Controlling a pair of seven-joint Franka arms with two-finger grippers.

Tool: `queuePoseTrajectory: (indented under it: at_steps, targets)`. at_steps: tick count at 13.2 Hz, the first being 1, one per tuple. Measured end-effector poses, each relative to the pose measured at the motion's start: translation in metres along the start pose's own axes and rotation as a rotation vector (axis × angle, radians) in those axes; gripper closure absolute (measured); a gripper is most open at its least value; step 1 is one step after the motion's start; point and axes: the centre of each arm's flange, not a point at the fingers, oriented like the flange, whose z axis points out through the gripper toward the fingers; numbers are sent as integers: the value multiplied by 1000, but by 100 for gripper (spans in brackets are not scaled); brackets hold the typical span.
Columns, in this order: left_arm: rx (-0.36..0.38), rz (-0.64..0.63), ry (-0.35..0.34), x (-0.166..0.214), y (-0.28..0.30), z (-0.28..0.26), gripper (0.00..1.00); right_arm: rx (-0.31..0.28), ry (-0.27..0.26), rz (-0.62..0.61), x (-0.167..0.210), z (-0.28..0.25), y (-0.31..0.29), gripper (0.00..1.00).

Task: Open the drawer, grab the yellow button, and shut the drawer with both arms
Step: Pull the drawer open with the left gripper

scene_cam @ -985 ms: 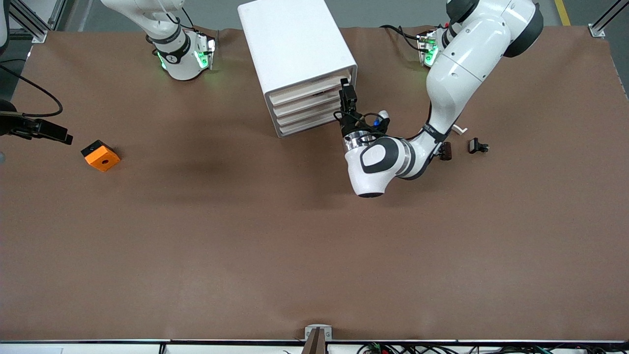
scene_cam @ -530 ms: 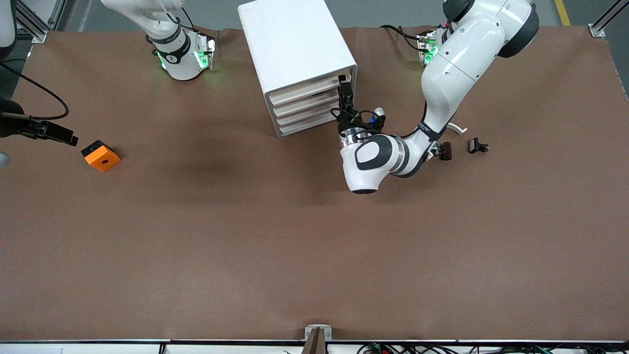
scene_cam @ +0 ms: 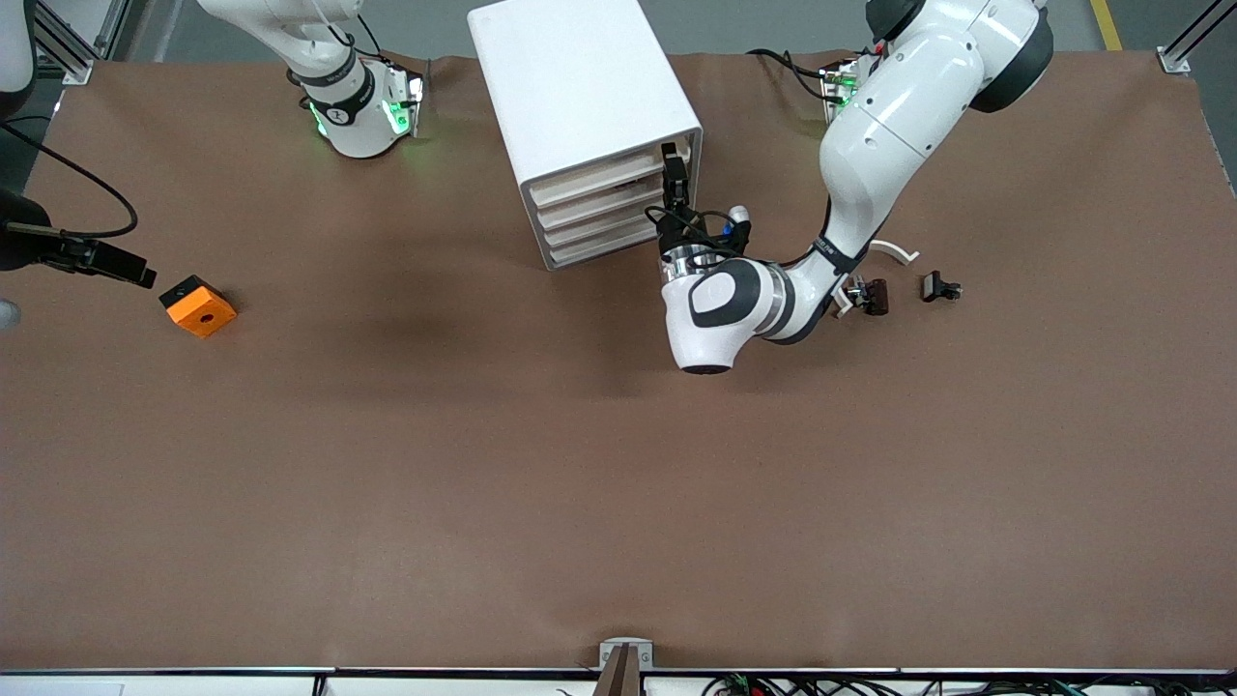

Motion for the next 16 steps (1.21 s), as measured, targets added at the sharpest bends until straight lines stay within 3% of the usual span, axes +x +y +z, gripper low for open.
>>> queuePoseTrajectory:
  at_steps: [1, 3, 5, 16]
  targets:
    - [1, -1, 2, 0, 0, 1, 67, 0, 0, 0, 0, 0, -1, 0]
    - [2, -2, 6, -2, 1, 3, 73, 0, 0, 1, 0, 0, -1, 0]
    - [0, -3, 6, -3, 1, 4, 89, 0, 0, 2, 0, 0, -1, 0]
    - [-5, -15, -4, 2, 4, -1, 91, -1, 0, 28, -1, 0, -7, 0]
